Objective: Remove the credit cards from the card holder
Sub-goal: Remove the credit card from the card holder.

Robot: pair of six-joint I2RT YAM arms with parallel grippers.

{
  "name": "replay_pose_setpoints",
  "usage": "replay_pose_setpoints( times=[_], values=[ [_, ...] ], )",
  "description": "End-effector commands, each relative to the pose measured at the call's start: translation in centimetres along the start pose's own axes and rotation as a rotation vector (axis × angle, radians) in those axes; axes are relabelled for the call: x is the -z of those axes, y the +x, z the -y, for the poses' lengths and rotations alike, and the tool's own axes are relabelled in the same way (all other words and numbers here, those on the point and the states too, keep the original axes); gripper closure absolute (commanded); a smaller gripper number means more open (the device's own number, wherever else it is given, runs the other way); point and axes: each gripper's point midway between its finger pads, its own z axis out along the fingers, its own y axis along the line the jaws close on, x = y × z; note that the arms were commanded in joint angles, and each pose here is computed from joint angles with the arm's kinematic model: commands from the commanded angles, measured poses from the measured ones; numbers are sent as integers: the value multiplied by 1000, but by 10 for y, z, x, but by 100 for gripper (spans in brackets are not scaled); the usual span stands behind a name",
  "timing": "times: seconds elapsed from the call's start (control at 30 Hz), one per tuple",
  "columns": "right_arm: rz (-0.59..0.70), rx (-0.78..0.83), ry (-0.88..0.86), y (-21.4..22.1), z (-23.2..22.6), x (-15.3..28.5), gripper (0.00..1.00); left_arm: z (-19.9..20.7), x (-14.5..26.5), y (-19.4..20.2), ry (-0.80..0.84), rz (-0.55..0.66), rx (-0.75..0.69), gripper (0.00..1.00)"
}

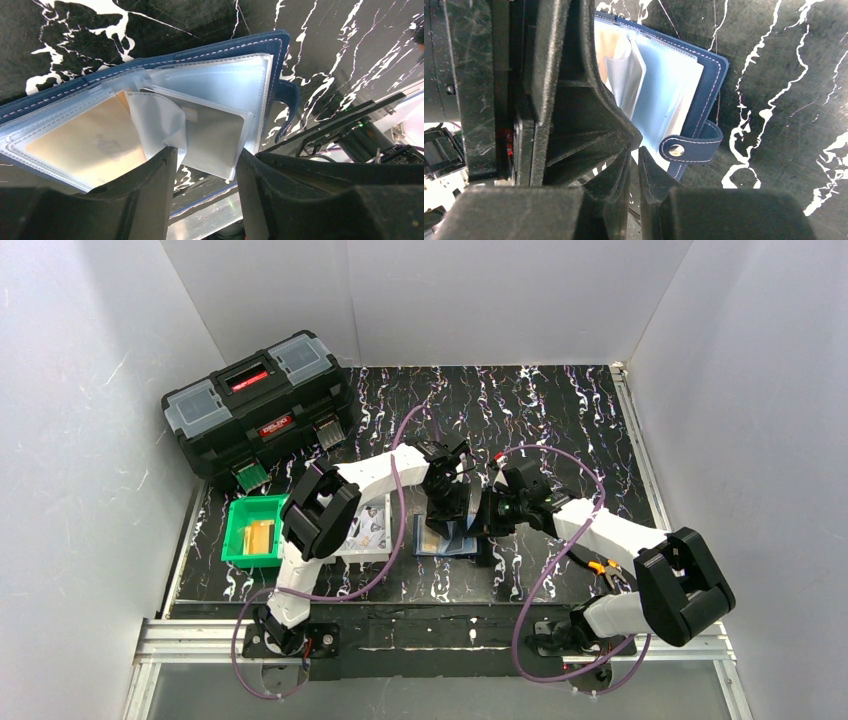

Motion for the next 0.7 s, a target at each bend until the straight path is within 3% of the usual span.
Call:
replay_pose_setpoints(
  times=[0.0,0.33,0.67],
  values=[
    [95,109,-93,-17,-17,1,83,13,11,4,69,-38,-8,53],
    [80,119,-67,-16,-11,-5,84,10,28,-2,78,-11,-20,45],
    [82,104,-37,-13,-6,1,83,-4,56,-9,-37,74,-98,39]
  ],
)
